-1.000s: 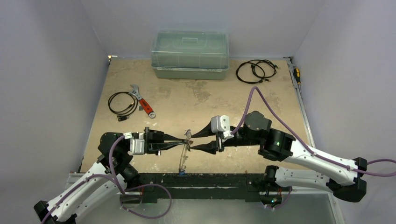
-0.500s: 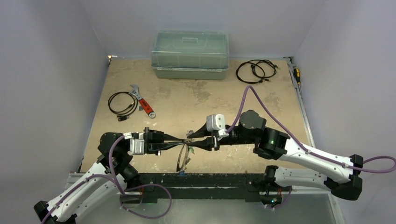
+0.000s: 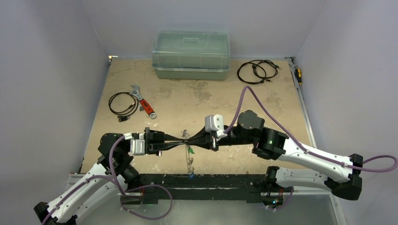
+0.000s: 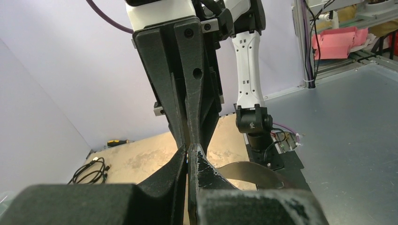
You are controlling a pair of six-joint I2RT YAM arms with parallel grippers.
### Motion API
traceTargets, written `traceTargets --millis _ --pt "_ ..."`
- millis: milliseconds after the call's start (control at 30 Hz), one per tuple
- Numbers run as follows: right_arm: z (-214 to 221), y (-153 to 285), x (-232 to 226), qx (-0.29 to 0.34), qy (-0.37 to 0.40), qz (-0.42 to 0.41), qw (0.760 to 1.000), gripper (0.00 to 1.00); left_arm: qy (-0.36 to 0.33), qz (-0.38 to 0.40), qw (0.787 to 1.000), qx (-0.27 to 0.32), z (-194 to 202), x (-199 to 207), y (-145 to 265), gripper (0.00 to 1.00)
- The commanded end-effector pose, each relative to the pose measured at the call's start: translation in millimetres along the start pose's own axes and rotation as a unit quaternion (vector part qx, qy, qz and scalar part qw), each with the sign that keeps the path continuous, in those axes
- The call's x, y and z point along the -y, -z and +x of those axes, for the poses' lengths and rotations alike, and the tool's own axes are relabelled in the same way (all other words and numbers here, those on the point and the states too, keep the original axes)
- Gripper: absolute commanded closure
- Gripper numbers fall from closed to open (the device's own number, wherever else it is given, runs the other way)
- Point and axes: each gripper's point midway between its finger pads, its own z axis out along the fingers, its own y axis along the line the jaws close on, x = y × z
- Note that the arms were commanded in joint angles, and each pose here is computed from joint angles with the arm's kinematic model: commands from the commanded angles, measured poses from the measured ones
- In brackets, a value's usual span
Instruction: Put the keys on the keyring
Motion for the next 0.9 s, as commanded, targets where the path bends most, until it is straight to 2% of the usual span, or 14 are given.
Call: traceTargets --millis 0,67,300,400,467,667,867 --pt "-18.9 -3.4 0.1 0.026 0.010 -0.006 1.000 0.94 -0.024 -0.014 0.999 0.018 -14.1 -5.8 0.0 1.00" --pt "-18.5 -4.0 0.5 0.025 0.009 -0.005 1.000 1.00 -0.024 -0.014 1.000 0.013 -12.4 -6.3 0.1 1.00" --pt "-22.2 0.5 6.5 0.010 0.016 0.010 1.000 1.00 -0.038 -0.025 0.999 -0.007 -8.5 -10.9 2.3 1.00" --pt "-21.7 5.3 11.2 -0.021 0.022 0.020 0.999 1.00 -0.044 -0.031 0.998 -0.022 -6.2 -13.4 4.0 0.68" --pt "-18.9 8.6 14.5 -0.045 0.027 0.025 0.998 1.00 -0.050 -0.041 0.997 -0.030 -5.5 -15.9 6.4 0.57" --pt "-9.0 17.1 26.2 -0.125 0.039 0.042 0.990 1.00 -0.076 -0.069 0.993 -0.056 -3.2 -22.3 16.0 0.52" --pt "13.3 19.0 26.9 -0.211 0.023 0.028 0.977 1.00 -0.063 -0.112 0.987 -0.101 20.3 -41.4 20.4 0.48"
